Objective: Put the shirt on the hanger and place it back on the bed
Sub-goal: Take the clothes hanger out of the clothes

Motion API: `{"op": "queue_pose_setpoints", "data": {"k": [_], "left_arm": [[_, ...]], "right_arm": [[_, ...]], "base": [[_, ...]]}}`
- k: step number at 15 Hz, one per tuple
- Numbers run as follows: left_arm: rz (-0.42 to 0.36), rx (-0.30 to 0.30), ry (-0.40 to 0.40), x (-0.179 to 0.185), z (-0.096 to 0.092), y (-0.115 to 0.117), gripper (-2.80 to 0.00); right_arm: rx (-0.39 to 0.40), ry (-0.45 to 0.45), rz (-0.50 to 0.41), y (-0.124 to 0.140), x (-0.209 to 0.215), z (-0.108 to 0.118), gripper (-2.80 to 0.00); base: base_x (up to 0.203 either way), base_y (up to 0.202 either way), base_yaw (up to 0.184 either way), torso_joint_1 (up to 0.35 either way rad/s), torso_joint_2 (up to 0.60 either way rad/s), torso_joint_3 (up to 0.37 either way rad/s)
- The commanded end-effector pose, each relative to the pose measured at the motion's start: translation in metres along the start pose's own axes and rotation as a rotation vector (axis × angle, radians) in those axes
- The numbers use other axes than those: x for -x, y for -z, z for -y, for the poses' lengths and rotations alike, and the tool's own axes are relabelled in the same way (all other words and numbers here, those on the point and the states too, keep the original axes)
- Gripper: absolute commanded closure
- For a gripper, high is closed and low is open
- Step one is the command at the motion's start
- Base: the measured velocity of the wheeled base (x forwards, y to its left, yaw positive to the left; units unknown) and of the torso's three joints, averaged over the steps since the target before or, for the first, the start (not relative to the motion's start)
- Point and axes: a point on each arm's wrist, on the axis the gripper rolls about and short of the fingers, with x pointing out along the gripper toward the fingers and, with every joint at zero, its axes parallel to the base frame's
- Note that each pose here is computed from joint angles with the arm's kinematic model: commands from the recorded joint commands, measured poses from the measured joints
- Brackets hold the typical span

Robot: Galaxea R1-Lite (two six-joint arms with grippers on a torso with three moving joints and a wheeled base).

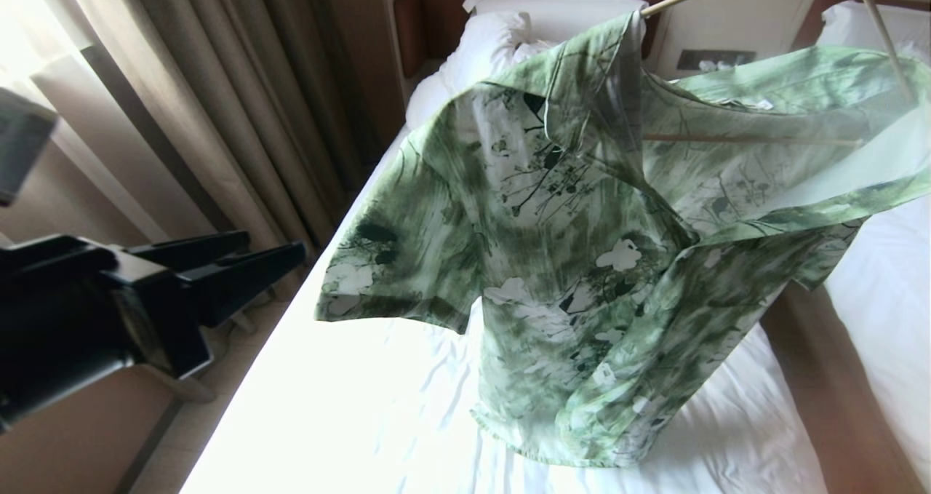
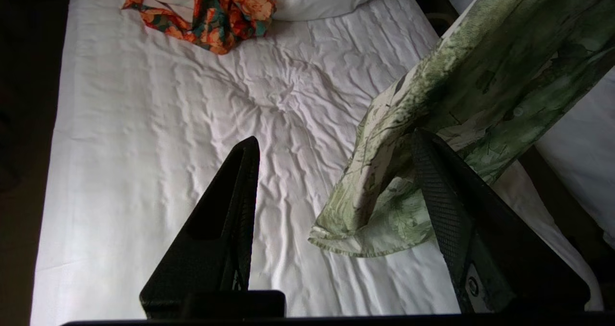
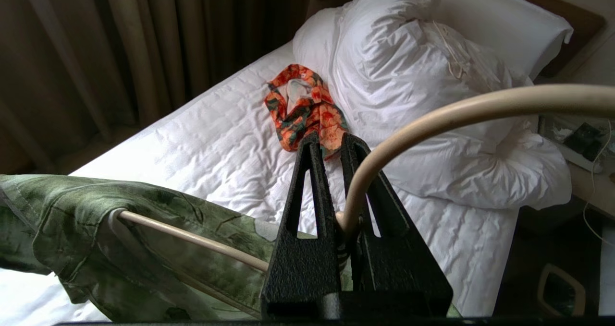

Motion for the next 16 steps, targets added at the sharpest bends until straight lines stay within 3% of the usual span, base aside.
{"op": "queue_pose_setpoints", "data": {"k": [1,2,4,7,16], "left_arm": [[0.11,0.044,-0.051,0.037,-0.019,-0.007,-2.8],[0.136,0.054,-0.08,0.051,-0.026,-0.006,0.0],[0.178,0.067,-0.141,0.075,-0.035,-0.001,0.0],[0.213,0.074,-0.251,0.108,-0.044,0.01,0.0],[0.366,0.08,-0.567,0.159,-0.037,0.038,0.0]], "right_arm": [[0.007,0.016,0.043,-0.002,-0.009,-0.002,0.0],[-0.004,0.034,0.099,-0.004,-0.018,-0.003,0.0],[-0.013,0.073,0.206,-0.007,-0.038,-0.006,0.0],[0.047,0.136,0.334,-0.008,-0.06,-0.009,0.0],[0.073,0.155,0.371,-0.017,-0.047,-0.003,0.0]], "base": [[0.0,0.0,0.0,0.0,0.0,0.0],[0.0,0.0,0.0,0.0,0.0,0.0],[0.0,0.0,0.0,0.0,0.0,0.0],[0.0,0.0,0.0,0.0,0.0,0.0],[0.0,0.0,0.0,0.0,0.0,0.0]]}}
